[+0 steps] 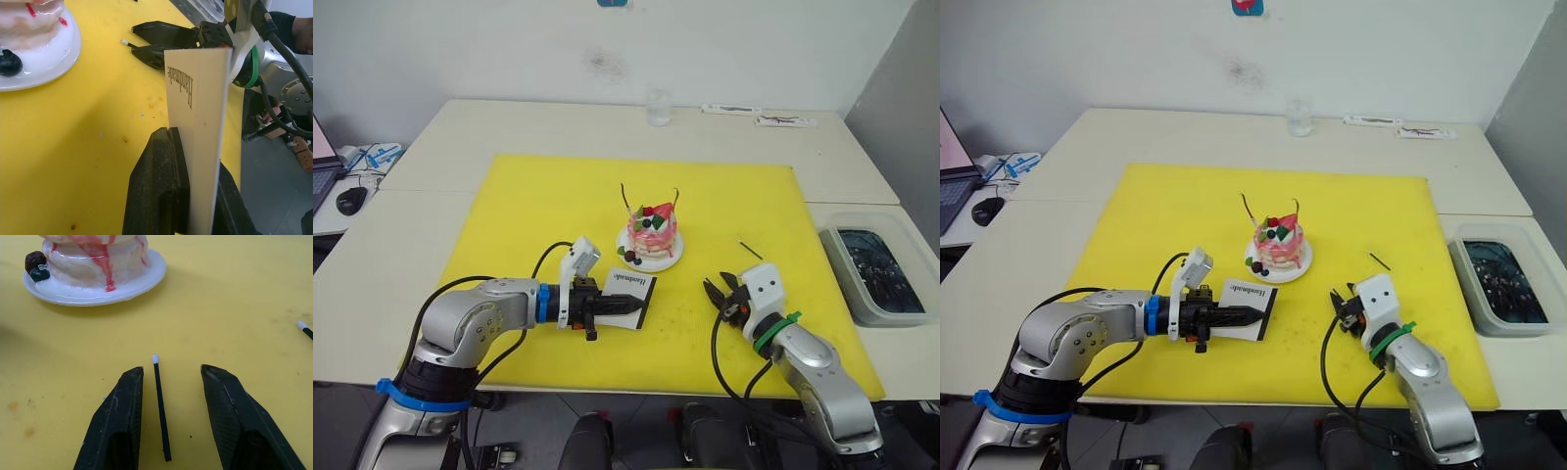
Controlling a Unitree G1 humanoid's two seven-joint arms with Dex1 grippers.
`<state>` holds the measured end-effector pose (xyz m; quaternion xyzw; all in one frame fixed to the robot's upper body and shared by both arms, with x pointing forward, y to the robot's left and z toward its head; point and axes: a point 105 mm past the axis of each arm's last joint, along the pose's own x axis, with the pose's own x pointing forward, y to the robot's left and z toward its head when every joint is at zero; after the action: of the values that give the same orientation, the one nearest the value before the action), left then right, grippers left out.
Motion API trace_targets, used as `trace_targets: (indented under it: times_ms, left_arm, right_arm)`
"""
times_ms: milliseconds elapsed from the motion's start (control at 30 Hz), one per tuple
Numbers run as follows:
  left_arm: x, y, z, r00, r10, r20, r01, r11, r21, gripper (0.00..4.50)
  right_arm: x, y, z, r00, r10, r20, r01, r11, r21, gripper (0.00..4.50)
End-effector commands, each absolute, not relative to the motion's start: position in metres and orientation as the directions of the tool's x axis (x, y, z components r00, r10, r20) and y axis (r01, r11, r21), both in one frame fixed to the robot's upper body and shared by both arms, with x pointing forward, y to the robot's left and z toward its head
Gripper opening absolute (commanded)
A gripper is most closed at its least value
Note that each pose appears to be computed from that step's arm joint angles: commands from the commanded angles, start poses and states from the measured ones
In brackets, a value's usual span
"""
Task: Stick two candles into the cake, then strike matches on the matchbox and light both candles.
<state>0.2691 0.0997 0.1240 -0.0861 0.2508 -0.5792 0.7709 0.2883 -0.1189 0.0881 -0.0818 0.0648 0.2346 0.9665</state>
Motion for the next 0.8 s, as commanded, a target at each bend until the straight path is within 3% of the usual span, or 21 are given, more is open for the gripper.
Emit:
trace_targets:
  times_ms: [33,100,200,333,567,800]
  left_arm:
    - [0.267,0.098,0.131,0.19,-0.941,-0.281,0.875,0.292,-0.387,0.0]
    - [0.267,0.098,0.131,0.188,-0.941,-0.282,0.875,0.291,-0.387,0.0]
    - [0.267,0.098,0.131,0.186,-0.941,-0.283,0.875,0.29,-0.388,0.0]
    - [0.267,0.099,0.13,0.186,-0.94,-0.286,0.874,0.291,-0.389,0.0]
    - [0.268,0.099,0.128,0.188,-0.939,-0.288,0.873,0.294,-0.389,0.0]
    - [0.27,0.098,0.128,0.2,-0.941,-0.274,0.866,0.301,-0.4,0.0]
  right_arm:
    - [0.289,-0.116,0.093,0.883,0.447,-0.143,-0.465,0.874,-0.139,1.91]
    - [0.289,-0.115,0.09,0.883,0.443,-0.155,-0.463,0.876,-0.133,1.91]
    - [0.289,-0.115,0.087,0.883,0.437,-0.173,-0.459,0.88,-0.123,1.39]
    - [0.289,-0.112,0.084,0.878,0.436,-0.197,-0.463,0.878,-0.119,0.04]
    - [0.288,-0.113,0.08,0.872,0.427,-0.239,-0.463,0.878,-0.12,0.04]
    - [0.287,-0.111,0.095,0.865,0.464,-0.191,-0.491,0.86,-0.136,0.04]
